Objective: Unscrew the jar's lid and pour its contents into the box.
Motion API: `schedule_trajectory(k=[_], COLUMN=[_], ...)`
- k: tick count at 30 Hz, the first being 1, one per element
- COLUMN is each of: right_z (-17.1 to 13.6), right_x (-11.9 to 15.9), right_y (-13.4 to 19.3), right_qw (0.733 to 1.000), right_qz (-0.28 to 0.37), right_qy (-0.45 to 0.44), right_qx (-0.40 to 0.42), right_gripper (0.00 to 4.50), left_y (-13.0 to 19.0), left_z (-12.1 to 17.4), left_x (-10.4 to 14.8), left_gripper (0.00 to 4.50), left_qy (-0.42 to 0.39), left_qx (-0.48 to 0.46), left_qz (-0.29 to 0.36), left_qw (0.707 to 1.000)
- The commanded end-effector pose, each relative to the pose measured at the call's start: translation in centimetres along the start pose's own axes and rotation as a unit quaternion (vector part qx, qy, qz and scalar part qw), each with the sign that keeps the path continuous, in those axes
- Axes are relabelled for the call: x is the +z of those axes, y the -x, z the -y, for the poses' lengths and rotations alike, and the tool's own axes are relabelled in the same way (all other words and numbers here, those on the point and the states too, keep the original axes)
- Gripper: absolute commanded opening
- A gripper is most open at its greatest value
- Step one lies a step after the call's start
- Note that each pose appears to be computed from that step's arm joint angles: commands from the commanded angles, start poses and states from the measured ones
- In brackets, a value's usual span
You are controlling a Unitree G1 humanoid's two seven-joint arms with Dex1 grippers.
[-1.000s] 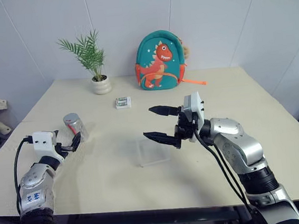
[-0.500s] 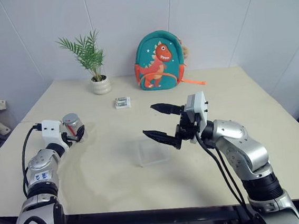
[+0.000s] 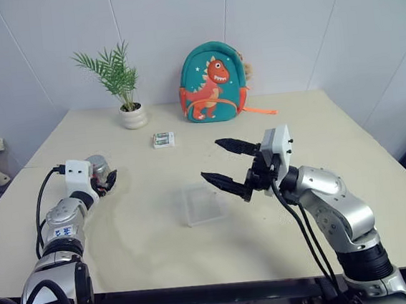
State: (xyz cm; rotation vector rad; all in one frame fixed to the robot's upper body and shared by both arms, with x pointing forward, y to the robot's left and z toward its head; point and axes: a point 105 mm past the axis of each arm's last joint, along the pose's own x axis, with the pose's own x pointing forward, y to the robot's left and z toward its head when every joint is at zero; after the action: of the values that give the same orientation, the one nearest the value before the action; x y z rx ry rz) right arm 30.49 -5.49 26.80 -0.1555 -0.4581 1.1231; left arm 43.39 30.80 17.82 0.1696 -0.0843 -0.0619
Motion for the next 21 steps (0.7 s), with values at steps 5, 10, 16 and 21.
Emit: schedule_trajectory(k=[5, 10, 16, 21], right_z=[0.1, 0.3, -1.0, -2.0], right_x=[1.6, 2.1, 4.7, 3.7], right_y=[0.3, 0.1, -1.7, -2.5], right_qw=[0.999, 0.999, 0.997, 0.996], right_qz=[0.024, 0.032, 0.054, -0.015], right_qy=[0.023, 0.010, -0.032, -0.047], right_qx=[-0.006, -0.006, 0.041, 0.072], right_gripper=[4.50, 4.50, 4.50, 4.50], left_y=[0.7, 1.0, 3.2, 7.1], left_z=[-1.8, -0.6, 4.1, 10.0], left_x=[0.9, 3.2, 6.3, 8.7], left_gripper=[2.06, 2.06, 2.06, 2.06], left_qy=[-0.010, 0.011, 0.008, -0.001], left_qx=[0.020, -0.044, -0.231, -0.403], left_qz=[0.016, 0.083, 0.143, 0.118], left_qw=[1.000, 0.995, 0.962, 0.907])
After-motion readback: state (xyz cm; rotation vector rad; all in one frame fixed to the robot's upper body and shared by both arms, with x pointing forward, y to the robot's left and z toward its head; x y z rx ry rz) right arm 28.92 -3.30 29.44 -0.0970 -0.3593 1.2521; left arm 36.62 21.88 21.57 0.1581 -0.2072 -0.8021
